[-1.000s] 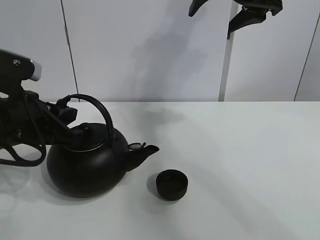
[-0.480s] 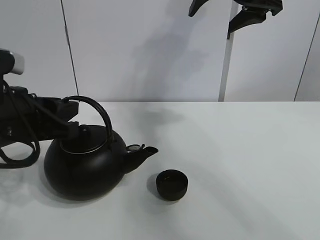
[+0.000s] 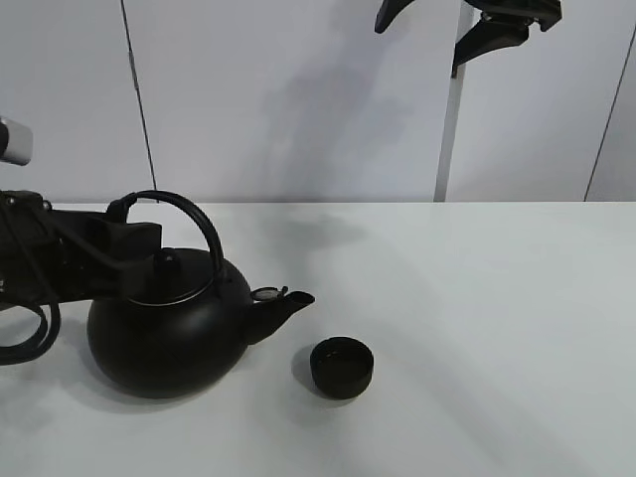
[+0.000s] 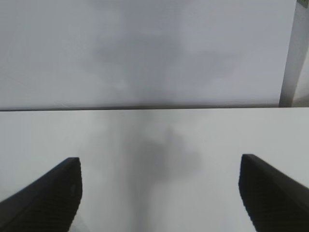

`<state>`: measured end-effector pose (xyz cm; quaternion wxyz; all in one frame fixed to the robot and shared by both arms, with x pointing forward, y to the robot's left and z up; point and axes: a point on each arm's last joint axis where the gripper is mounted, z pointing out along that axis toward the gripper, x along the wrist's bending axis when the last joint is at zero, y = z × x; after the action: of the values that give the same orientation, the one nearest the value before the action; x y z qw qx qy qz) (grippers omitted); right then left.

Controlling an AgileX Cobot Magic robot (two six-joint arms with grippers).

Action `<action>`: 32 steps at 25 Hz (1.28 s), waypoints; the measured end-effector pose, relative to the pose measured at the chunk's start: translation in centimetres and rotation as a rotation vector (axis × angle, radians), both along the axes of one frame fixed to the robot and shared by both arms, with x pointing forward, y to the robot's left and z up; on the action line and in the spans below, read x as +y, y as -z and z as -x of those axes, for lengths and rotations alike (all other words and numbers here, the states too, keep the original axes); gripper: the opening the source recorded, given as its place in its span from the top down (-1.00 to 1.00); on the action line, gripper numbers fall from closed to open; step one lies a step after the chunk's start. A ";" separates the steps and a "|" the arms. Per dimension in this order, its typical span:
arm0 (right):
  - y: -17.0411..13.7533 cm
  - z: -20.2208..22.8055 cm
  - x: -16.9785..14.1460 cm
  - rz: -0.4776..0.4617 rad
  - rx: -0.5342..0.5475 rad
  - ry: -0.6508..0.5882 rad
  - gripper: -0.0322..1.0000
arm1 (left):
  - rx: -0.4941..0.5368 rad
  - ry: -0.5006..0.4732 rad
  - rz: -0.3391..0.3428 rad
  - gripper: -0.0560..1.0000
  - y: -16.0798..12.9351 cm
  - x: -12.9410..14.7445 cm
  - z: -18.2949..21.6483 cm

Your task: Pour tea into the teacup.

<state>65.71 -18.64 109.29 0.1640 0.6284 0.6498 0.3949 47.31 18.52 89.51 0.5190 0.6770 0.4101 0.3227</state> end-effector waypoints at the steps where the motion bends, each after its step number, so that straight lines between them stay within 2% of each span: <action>1: 0.0 0.0 0.0 0.000 0.000 0.000 -0.25 | 0.002 0.004 0.008 0.10 0.0 0.0 0.0; 3: 0.0 0.0 0.0 0.000 0.000 0.000 -0.25 | 0.006 0.010 0.018 -0.01 0.0 -0.1 0.1; 6: 0.0 0.0 0.0 0.000 0.001 0.000 -0.25 | 0.010 0.017 0.027 -0.08 0.0 -0.2 0.1; 14: 0.0 0.0 0.0 0.000 0.001 0.000 -0.25 | -0.046 0.030 0.050 -0.10 -1.9 0.0 0.7; 19: 0.0 0.0 0.0 0.000 0.001 0.000 -0.25 | -0.042 0.037 0.040 -0.10 -3.3 0.1 1.1; 27: 0.0 0.0 0.0 0.000 0.001 0.000 -0.25 | 0.050 0.030 -0.008 -0.19 -5.1 0.8 2.4; 30: 0.0 0.0 0.0 0.000 0.001 0.000 -0.25 | 0.141 0.008 0.002 -0.33 -6.6 1.1 2.9; 32: 0.0 0.0 0.0 0.000 0.001 0.000 -0.25 | 0.242 -0.013 -0.009 -0.38 -7.8 1.2 3.0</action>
<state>65.71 -18.64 109.29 0.1637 0.6285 0.6500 0.3946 44.30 19.71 97.35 0.4605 0.7106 0.4727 0.2440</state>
